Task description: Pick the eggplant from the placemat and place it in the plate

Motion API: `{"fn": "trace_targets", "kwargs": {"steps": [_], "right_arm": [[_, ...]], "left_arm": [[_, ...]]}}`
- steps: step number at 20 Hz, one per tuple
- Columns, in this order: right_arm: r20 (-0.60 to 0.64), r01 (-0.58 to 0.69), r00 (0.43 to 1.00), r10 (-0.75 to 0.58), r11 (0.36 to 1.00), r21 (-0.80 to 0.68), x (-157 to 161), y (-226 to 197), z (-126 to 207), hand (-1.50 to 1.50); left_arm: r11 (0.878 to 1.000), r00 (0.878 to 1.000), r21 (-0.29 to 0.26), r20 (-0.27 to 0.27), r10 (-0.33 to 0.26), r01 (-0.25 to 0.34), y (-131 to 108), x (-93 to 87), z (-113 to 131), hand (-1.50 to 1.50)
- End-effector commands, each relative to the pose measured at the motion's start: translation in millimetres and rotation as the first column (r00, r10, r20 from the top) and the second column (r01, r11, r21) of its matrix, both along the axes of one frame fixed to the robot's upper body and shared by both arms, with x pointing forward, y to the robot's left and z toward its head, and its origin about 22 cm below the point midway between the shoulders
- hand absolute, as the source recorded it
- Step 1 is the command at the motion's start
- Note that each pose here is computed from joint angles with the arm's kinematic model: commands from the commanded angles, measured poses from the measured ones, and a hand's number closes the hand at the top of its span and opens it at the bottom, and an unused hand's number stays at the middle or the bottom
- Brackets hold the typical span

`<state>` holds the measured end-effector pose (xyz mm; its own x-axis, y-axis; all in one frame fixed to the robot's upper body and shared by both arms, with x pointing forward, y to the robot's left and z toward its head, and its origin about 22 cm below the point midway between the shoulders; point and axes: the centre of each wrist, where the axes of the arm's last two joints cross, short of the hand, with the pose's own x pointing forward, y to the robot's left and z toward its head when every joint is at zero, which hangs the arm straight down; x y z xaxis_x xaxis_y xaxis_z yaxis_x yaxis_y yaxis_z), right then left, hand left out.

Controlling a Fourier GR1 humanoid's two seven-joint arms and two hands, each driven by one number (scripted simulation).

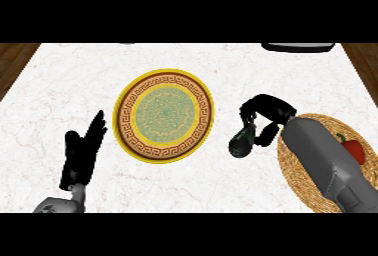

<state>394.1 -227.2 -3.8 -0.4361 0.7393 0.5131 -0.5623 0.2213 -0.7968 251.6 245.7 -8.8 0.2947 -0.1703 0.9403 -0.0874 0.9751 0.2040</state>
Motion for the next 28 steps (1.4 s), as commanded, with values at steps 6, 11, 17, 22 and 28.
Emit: {"fn": "trace_targets", "kwargs": {"steps": [6,11,17,22,28], "right_arm": [[0.363,0.108,0.921,-0.143,0.988,0.114,-8,193,78,1.5],[0.487,0.249,0.793,-0.366,0.924,0.289,-25,227,123,1.5],[0.491,0.43,0.674,-0.551,0.834,0.346,-59,263,138,1.5],[0.466,0.528,0.621,-0.63,0.776,0.345,-78,288,155,1.5],[0.473,0.584,0.608,-0.637,0.763,0.278,-59,287,153,1.5]], "left_arm": [[0.999,0.999,0.003,0.0,-0.052,0.052,-11,8.4,2,0.0],[0.999,0.999,0.008,0.003,-0.053,0.053,-18,10.2,0,0.0],[0.998,0.998,-0.006,0.011,-0.055,0.055,-12,14.7,7,0.0],[0.999,0.999,0.008,0.009,-0.041,0.041,-20,7.8,-4,0.0],[1.0,1.0,0.008,0.02,-0.013,0.013,2,7.0,-8,0.0]]}}
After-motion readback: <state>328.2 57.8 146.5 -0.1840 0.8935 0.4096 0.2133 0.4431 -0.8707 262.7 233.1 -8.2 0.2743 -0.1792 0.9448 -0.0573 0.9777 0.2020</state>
